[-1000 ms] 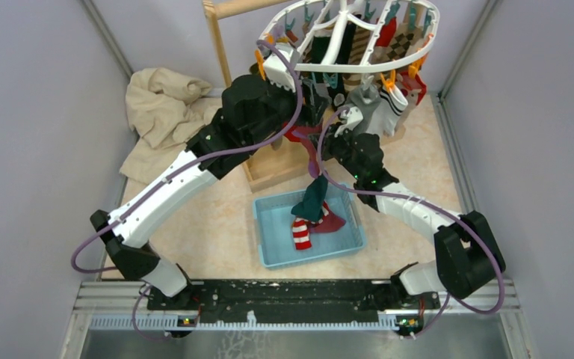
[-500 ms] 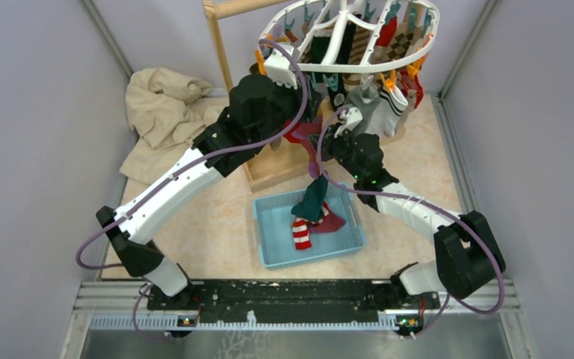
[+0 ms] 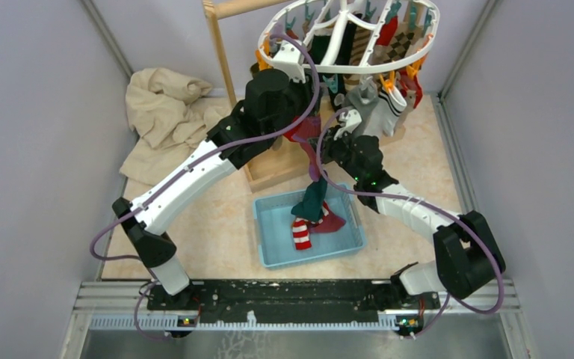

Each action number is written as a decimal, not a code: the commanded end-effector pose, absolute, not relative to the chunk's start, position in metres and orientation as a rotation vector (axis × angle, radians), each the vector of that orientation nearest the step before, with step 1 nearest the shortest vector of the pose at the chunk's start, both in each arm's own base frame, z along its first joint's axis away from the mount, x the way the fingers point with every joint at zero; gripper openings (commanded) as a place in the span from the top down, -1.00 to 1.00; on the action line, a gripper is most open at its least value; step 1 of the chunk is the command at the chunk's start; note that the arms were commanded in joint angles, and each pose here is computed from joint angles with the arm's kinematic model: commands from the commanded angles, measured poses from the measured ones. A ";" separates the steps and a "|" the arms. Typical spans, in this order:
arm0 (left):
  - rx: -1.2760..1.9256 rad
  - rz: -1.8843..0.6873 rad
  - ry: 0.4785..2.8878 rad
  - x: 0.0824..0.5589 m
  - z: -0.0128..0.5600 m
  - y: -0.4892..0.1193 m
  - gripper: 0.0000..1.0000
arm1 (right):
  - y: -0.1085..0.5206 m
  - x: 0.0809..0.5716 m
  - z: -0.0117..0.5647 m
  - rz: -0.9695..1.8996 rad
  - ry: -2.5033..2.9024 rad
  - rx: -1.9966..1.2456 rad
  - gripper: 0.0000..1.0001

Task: Remove the socks clipped to the hanger
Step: Remove the sock from the hanger.

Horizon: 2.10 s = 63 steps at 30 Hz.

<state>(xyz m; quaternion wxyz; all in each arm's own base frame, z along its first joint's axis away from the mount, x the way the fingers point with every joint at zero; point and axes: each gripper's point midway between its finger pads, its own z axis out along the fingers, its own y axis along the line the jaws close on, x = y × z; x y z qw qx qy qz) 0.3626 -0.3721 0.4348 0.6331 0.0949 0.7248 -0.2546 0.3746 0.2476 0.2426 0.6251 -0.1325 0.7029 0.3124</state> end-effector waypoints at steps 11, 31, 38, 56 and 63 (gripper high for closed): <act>0.149 -0.500 1.644 0.373 0.441 -0.361 0.24 | 0.246 0.369 0.259 0.738 1.547 -0.308 1.00; 0.125 -0.493 1.636 0.383 0.438 -0.367 -0.08 | 0.245 0.360 0.263 0.751 1.534 -0.318 1.00; 0.108 -0.498 1.620 0.385 0.437 -0.368 -0.05 | 0.245 0.353 0.261 0.759 1.536 -0.327 1.00; 0.121 -0.518 1.621 0.387 0.436 -0.372 0.28 | 0.249 0.348 0.262 0.757 1.538 -0.340 1.00; 0.134 -0.533 1.610 0.387 0.441 -0.372 0.41 | 0.248 0.338 0.264 0.761 1.537 -0.355 1.00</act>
